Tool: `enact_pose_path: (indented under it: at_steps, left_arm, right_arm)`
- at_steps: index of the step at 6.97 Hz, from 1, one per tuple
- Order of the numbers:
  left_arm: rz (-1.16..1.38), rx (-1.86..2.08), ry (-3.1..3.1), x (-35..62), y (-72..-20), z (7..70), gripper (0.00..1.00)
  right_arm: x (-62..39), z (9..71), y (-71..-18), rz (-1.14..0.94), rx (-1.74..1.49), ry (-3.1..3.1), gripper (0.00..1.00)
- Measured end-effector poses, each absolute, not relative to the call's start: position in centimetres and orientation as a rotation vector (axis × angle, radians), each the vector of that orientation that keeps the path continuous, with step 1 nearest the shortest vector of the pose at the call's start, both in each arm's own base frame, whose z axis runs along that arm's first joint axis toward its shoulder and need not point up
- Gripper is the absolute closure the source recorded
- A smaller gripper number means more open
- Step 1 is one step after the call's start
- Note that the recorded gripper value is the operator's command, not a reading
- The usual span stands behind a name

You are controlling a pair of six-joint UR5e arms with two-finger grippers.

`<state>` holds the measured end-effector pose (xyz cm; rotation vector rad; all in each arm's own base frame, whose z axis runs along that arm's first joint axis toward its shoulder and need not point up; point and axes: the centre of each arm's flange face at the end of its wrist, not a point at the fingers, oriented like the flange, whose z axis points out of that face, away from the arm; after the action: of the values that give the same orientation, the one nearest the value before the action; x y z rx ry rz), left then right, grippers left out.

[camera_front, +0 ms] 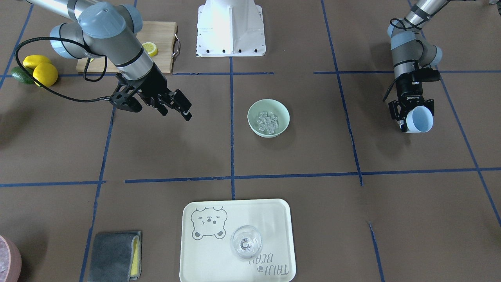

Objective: Pour ice into bowl

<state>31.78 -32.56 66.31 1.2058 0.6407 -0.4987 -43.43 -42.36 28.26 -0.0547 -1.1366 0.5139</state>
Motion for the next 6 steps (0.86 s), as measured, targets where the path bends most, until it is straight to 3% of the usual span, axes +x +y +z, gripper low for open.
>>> enact_pose_path:
  at_steps: [2, 3, 4, 6]
  left_arm:
    - [-0.494, 1.204, 0.637, 31.76, -32.55, 66.52, 0.39]
    - [-0.491, 1.203, 0.636, 31.74, -32.48, 66.58, 0.08]
    - [-0.49, 1.203, 0.637, 31.78, -32.42, 66.56, 0.01]
    - [-0.488, 1.203, 0.639, 31.73, -32.34, 66.46, 0.01]
  right_arm:
    - [-43.42, 28.16, -42.35, 0.513, -0.055, -1.138, 0.0]
    - [-43.41, 28.11, -42.34, 0.513, -0.055, -1.139, 0.0]
    - [-43.38, 28.05, -42.32, 0.512, -0.054, -1.141, 0.0]
    - [-43.36, 27.99, -42.3, 0.513, -0.055, -1.142, 0.0]
